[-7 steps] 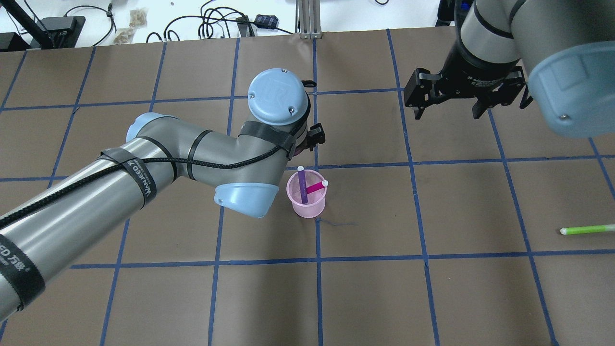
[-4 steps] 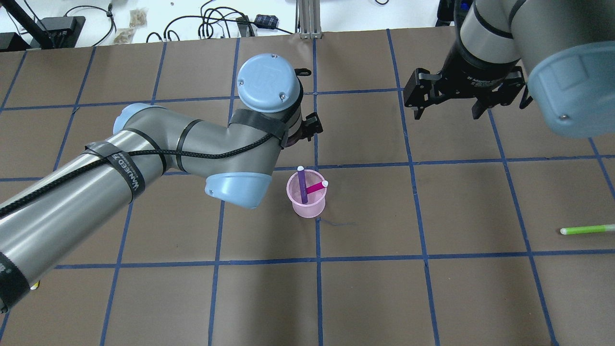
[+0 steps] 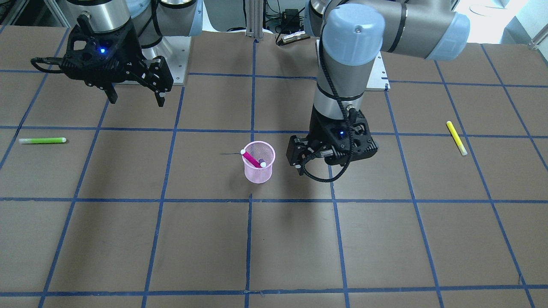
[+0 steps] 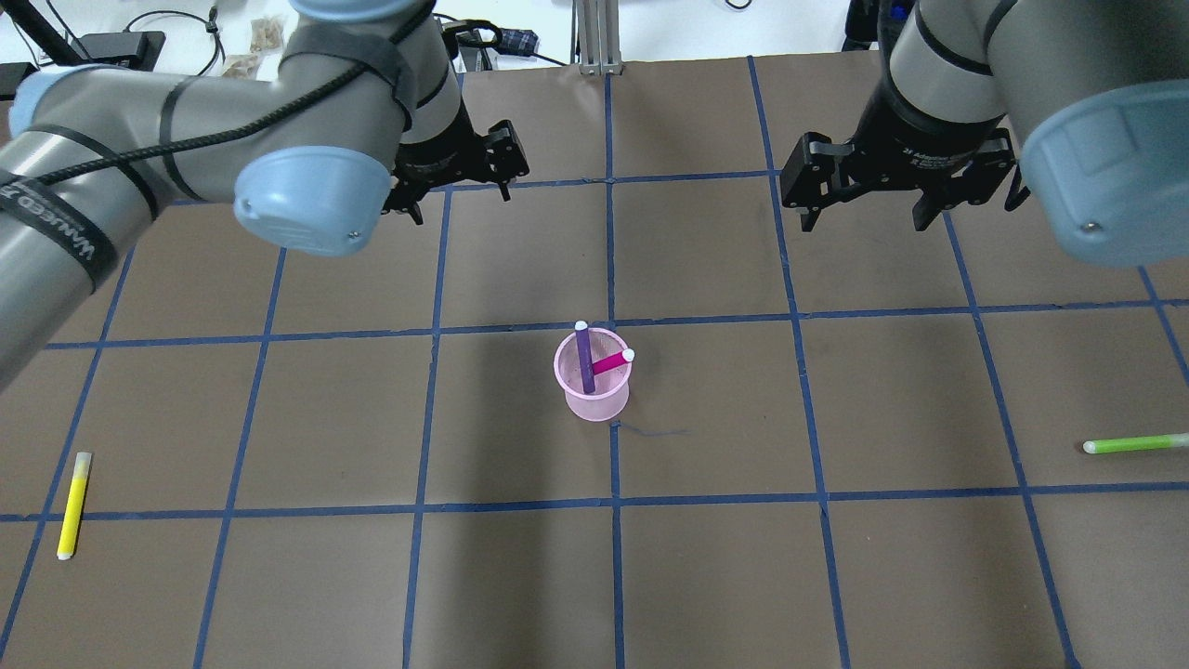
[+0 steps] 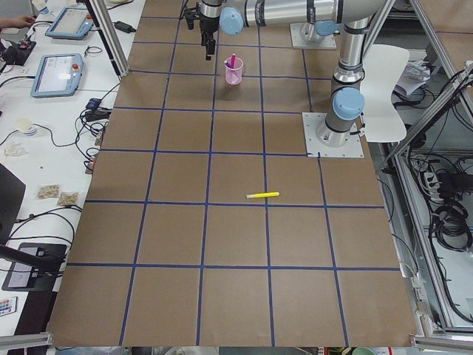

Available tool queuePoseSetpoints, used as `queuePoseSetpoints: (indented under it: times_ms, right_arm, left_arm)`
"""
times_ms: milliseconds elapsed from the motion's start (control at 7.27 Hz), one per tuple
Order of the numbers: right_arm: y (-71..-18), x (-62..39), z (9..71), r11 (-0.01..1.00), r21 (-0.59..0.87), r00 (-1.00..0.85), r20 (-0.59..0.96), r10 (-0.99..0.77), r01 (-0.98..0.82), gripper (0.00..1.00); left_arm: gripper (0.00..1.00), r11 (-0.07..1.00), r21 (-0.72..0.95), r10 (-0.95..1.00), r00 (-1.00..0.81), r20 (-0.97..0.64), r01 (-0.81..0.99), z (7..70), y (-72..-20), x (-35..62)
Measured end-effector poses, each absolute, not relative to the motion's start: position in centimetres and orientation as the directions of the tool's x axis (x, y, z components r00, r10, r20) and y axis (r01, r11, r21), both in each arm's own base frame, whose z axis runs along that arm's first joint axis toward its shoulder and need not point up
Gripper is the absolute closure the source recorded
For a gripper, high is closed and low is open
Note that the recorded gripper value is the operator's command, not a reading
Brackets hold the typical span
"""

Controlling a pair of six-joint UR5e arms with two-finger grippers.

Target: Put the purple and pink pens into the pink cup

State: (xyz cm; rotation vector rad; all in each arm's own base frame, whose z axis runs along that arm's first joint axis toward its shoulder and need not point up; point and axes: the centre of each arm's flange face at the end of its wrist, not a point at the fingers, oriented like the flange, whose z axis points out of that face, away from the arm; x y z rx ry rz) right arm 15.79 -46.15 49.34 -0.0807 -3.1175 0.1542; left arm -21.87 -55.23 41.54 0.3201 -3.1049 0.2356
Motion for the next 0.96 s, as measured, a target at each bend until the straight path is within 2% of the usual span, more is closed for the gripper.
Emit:
queuePoseSetpoints:
  times_ms: [275,413,963]
  right_arm:
    - [-46.1,15.8,49.3,0.994,-0.098,-0.998,0.017,0.053,0.051,0.00]
    - [-46.1,15.8,49.3,0.994,-0.098,-0.998,0.017,0.053,0.051,0.00]
    - [-46.2,15.8,49.3,0.994,-0.099,-0.998,0.017,0.053,0.051,0.00]
  left_arm:
    - [0.00,0.995,-0.090,-0.044,-0.998,0.033,-0.047,44.3,-54.3,-17.2]
    - [0.00,0.997,-0.068,-0.026,-0.999,0.031,-0.028,46.0,-53.1,-14.9]
    - [0.00,0.994,-0.067,-0.086,-0.996,0.029,-0.088,49.8,-49.6,-9.1]
